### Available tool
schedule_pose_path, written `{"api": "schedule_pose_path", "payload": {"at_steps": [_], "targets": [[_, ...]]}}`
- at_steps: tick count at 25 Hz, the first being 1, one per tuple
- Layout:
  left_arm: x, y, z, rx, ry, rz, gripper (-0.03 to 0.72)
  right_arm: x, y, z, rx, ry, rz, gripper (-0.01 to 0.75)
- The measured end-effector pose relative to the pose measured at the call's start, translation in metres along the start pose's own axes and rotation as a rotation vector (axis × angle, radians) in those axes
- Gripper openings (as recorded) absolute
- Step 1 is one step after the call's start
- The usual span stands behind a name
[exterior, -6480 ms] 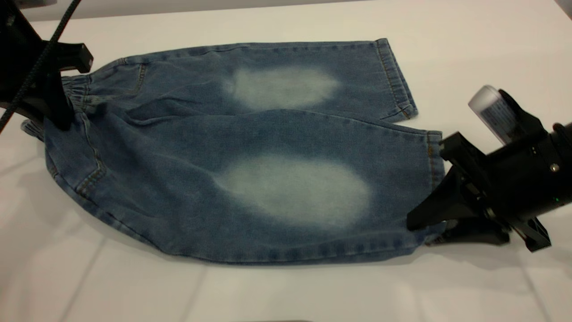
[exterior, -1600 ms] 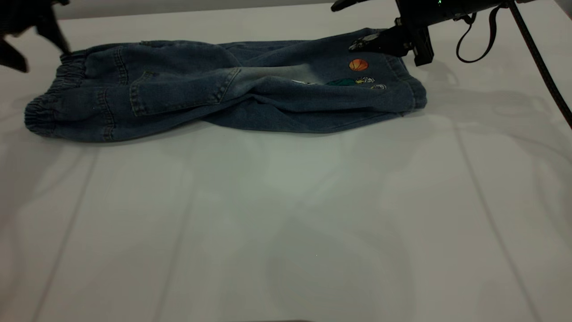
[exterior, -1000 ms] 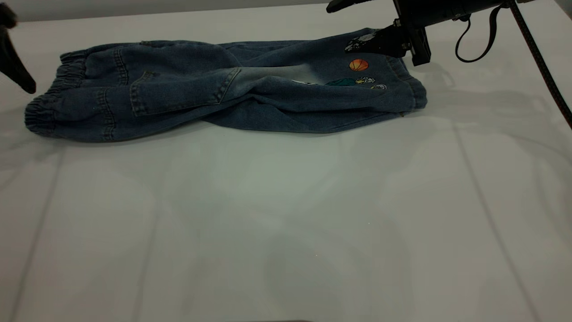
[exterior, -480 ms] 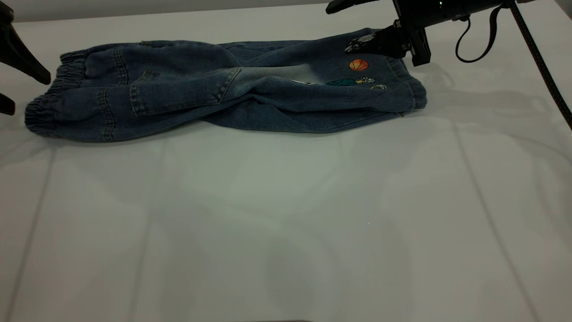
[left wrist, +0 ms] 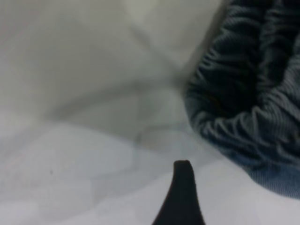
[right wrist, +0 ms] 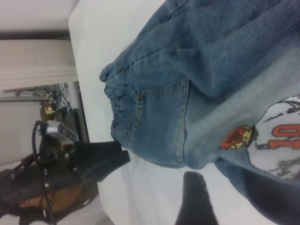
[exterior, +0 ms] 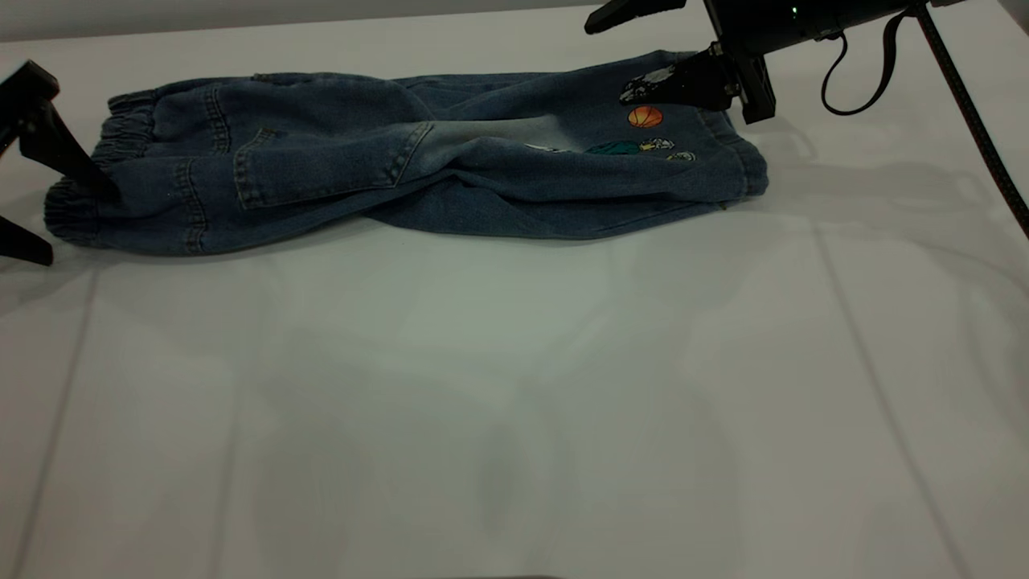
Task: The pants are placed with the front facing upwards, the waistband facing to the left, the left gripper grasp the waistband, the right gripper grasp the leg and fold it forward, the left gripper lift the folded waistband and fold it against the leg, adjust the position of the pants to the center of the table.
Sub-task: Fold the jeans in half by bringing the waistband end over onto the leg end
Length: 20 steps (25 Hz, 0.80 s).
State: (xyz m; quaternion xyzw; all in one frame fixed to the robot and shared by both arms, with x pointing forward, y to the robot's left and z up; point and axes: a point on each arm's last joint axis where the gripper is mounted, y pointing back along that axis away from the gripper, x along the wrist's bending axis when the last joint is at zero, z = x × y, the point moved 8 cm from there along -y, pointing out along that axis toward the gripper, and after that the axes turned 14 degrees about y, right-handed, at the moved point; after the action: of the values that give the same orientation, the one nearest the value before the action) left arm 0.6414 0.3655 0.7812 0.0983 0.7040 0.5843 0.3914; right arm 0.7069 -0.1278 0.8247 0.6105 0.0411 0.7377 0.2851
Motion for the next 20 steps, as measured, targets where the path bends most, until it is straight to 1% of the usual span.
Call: {"api": "schedule_pose_path", "payload": {"at_steps": [4, 8, 10, 12, 14, 15, 17, 20], "targets": [[0.0, -0.006, 0.003, -0.017, -0.015, -0.017, 0.557, 0.001, 0.0, -0.001, 0.004, 0.002, 0.006, 0.417], [-0.001, -0.018, 0.002, -0.006, 0.002, -0.05, 0.549, 0.001, 0.0, -0.001, 0.005, 0.002, 0.006, 0.417], [-0.002, -0.021, 0.002, -0.001, 0.007, -0.07, 0.537, 0.001, 0.0, -0.001, 0.007, 0.003, 0.007, 0.417], [-0.004, -0.023, 0.002, -0.003, 0.01, -0.084, 0.506, 0.001, 0.0, -0.001, 0.008, 0.004, 0.009, 0.417], [-0.003, -0.025, 0.003, -0.005, 0.011, -0.086, 0.449, 0.002, 0.0, -0.001, 0.008, 0.004, 0.01, 0.417], [-0.003, -0.025, 0.003, -0.007, 0.011, -0.085, 0.405, 0.002, 0.0, -0.002, 0.01, 0.004, 0.012, 0.417], [-0.002, -0.026, 0.004, -0.011, 0.011, -0.082, 0.301, 0.005, -0.002, -0.004, 0.019, 0.006, 0.023, 0.417], [-0.002, -0.026, 0.004, -0.013, 0.011, -0.082, 0.111, 0.015, -0.007, -0.008, 0.044, 0.028, 0.05, 0.417]]}}
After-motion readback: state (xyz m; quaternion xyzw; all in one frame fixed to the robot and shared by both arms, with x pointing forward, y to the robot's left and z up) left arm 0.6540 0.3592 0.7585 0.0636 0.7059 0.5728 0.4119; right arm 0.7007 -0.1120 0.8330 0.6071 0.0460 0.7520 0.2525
